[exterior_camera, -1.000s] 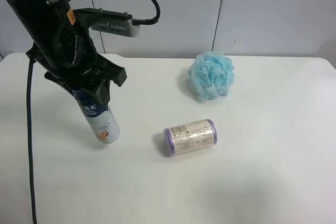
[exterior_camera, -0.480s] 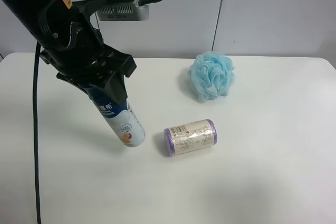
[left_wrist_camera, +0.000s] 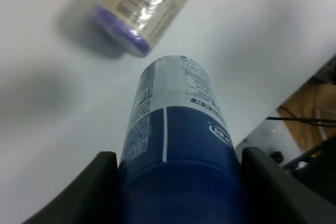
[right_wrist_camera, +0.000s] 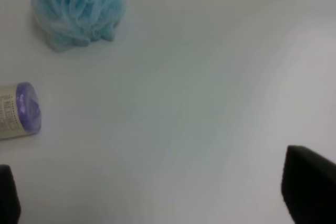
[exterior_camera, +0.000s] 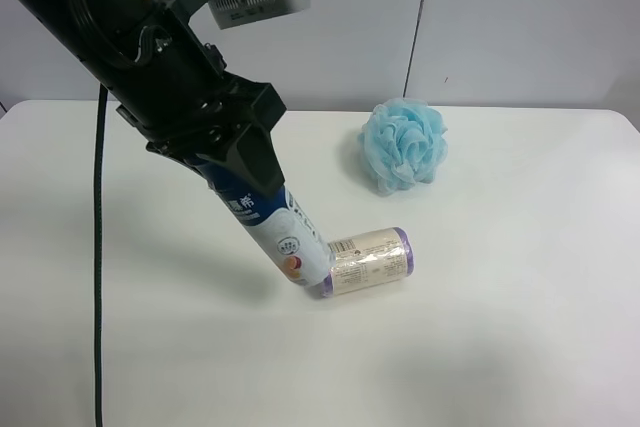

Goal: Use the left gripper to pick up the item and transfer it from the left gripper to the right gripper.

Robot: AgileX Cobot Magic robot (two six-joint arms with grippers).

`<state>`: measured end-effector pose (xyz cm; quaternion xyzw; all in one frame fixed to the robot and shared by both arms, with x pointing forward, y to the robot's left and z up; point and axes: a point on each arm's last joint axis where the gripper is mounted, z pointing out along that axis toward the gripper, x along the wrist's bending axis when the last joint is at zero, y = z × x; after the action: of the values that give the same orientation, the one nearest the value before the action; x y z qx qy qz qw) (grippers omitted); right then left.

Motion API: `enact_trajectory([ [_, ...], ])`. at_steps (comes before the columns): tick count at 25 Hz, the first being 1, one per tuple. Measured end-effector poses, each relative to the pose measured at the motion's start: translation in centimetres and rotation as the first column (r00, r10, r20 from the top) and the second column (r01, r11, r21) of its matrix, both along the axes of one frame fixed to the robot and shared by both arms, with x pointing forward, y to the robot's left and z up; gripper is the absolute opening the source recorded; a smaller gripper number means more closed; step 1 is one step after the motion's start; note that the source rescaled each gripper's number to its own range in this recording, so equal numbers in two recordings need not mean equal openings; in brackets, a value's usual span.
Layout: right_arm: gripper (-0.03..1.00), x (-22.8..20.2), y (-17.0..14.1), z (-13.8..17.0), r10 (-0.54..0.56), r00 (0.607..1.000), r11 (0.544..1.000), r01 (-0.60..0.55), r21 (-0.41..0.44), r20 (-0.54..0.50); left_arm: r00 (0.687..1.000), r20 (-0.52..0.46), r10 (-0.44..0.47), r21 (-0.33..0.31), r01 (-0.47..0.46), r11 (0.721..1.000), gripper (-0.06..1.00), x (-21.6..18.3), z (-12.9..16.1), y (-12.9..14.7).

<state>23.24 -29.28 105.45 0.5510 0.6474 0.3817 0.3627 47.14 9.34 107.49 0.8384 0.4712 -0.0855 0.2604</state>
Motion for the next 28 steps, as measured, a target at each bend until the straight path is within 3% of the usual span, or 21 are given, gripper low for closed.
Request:
enact_trajectory([
  [7, 1.00, 0.0, 0.0, 0.0, 0.000, 1.000, 1.000, 0.000, 0.000, 0.000, 1.000, -0.011, 0.002, -0.103, -0.003, 0.995, 0.00, 1.1, 0.5, 1.0],
  [18, 1.00, 0.0, 0.0, 0.0, 0.000, 1.000, 1.000, 0.000, 0.000, 0.000, 0.996, -0.025, 0.088, -0.193, -0.091, 0.977, 0.00, 3.1, 1.0, 3.4],
  [28, 1.00, 0.0, 0.0, 0.0, 0.000, 1.000, 1.000, 0.000, 0.000, 0.000, 0.994, -0.027, 0.110, -0.211, -0.113, 0.971, 0.00, 3.6, 1.1, 4.2],
])
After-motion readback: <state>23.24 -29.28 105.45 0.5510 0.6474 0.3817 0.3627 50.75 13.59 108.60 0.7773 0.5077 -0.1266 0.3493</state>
